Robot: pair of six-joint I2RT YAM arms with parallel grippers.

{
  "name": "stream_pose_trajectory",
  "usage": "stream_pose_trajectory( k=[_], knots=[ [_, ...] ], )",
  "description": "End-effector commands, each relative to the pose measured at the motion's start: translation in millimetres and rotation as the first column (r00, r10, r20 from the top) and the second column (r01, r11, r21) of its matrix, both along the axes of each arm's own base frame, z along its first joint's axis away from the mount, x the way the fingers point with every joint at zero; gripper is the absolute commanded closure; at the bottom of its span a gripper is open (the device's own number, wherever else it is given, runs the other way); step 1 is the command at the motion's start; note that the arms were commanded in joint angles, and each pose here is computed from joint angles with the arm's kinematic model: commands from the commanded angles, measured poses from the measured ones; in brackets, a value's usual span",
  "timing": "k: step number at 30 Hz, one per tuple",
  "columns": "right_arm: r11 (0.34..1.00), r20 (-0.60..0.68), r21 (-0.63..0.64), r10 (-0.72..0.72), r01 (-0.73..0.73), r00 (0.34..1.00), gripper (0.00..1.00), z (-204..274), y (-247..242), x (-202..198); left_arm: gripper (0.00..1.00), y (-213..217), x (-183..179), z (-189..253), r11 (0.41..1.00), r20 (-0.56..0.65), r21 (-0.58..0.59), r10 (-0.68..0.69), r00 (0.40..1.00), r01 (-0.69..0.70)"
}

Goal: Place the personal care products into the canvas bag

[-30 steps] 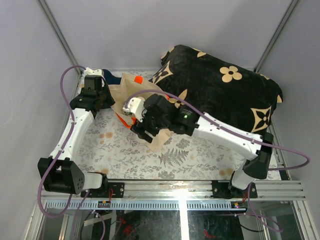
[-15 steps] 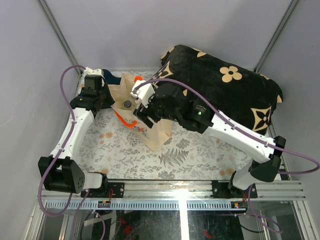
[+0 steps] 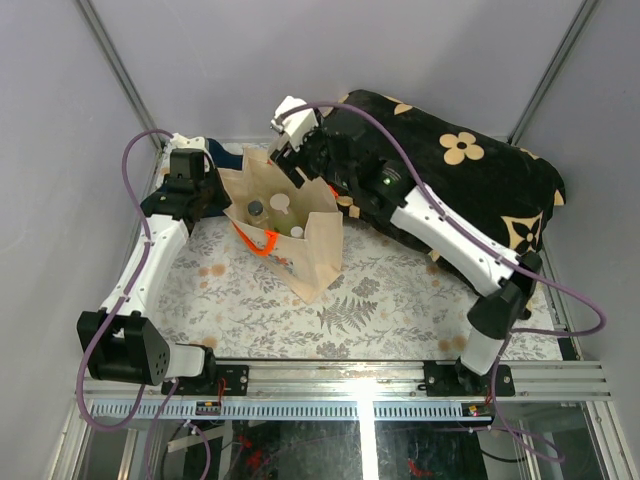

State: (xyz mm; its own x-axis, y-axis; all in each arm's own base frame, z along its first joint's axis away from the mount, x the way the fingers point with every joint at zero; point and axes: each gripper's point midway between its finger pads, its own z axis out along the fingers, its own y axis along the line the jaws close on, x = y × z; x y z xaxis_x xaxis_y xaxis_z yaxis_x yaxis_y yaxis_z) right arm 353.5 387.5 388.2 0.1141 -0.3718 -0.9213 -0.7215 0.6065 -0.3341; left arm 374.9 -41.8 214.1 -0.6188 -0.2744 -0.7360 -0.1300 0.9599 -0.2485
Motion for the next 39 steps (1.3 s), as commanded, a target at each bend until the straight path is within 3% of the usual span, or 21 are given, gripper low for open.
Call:
stream_pose_trajectory(
  k=[1, 13, 20, 33, 39],
  knots=[
    [0.979, 0.128, 0.194, 0.04, -0.064, 0.991, 1.0, 71, 12, 24, 1.0, -3, 6, -4, 1.0, 0.006, -0.004, -0.023, 1.0, 0.024],
    [0.984, -0.078, 0.155, 0.106, -0.093, 0.991, 1.0, 10, 30, 21, 1.0, -1, 8, -5, 1.0, 0.006, 0.0, -0.013, 1.0, 0.013],
    [0.999, -0.127, 0.045, 0.011, -0.006, 0.992, 1.0, -40, 28, 45, 1.0, -3, 12, -6, 1.0, 0.003, -0.01, -0.02, 1.0, 0.02],
    [0.997, -0.24, -0.075, -0.004, -0.015, 0.971, 1.0, -112, 37, 68, 1.0, -3, 13, -8, 1.0, 0.003, -0.015, -0.012, 1.0, 0.012],
    [0.999, -0.206, -0.048, 0.0, -0.01, 0.979, 1.0, -99, 34, 66, 1.0, -4, 15, -10, 1.0, -0.003, -0.019, -0.014, 1.0, 0.014]
  ],
)
